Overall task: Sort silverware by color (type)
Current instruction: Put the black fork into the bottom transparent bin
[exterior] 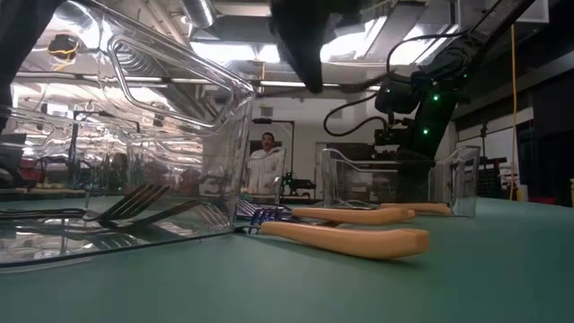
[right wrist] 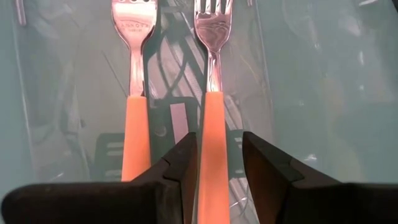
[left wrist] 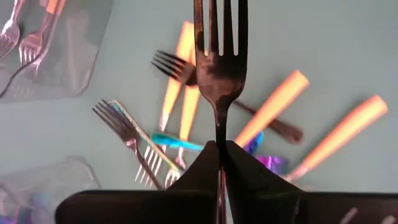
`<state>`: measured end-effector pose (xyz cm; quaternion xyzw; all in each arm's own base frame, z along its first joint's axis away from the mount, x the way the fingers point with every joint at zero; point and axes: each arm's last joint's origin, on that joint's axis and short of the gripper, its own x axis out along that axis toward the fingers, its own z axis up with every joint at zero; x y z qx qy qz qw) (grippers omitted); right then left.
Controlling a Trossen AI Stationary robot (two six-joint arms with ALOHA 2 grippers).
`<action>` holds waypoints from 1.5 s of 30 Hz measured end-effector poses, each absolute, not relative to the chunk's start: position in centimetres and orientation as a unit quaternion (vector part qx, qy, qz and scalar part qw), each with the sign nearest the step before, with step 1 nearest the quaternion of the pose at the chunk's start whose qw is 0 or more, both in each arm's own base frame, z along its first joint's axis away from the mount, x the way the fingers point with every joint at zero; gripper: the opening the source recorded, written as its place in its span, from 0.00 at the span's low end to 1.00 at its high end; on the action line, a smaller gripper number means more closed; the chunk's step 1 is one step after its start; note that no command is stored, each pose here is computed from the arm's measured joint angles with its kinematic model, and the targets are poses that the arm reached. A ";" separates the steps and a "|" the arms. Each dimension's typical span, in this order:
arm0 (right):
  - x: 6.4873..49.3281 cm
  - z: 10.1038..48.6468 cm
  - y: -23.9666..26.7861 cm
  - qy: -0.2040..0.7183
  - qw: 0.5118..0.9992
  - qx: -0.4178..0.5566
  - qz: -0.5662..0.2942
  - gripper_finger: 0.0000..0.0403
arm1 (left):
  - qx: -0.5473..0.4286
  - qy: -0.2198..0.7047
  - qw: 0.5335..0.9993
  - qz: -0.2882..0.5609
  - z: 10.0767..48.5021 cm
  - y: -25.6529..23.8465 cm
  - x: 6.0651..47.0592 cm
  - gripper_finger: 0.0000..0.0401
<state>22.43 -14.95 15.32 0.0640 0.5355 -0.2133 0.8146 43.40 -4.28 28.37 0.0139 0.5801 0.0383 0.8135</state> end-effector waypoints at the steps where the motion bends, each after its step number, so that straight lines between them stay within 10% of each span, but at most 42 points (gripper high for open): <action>1: 22.4 15.3 -15.0 0.535 0.815 0.064 -0.213 0.29 | 0.021 0.586 0.809 0.033 28.7 -4.6 43.2 0.01; 28: 23.1 20.4 -14.4 0.497 0.842 0.103 -0.183 0.29 | 0.144 0.654 0.738 -0.082 31.6 -15.7 37.2 0.03; 45: 27.4 22.1 -4.4 0.448 0.892 0.044 -0.039 0.29 | 0.115 0.662 0.741 0.001 31.7 -17.5 33.0 0.03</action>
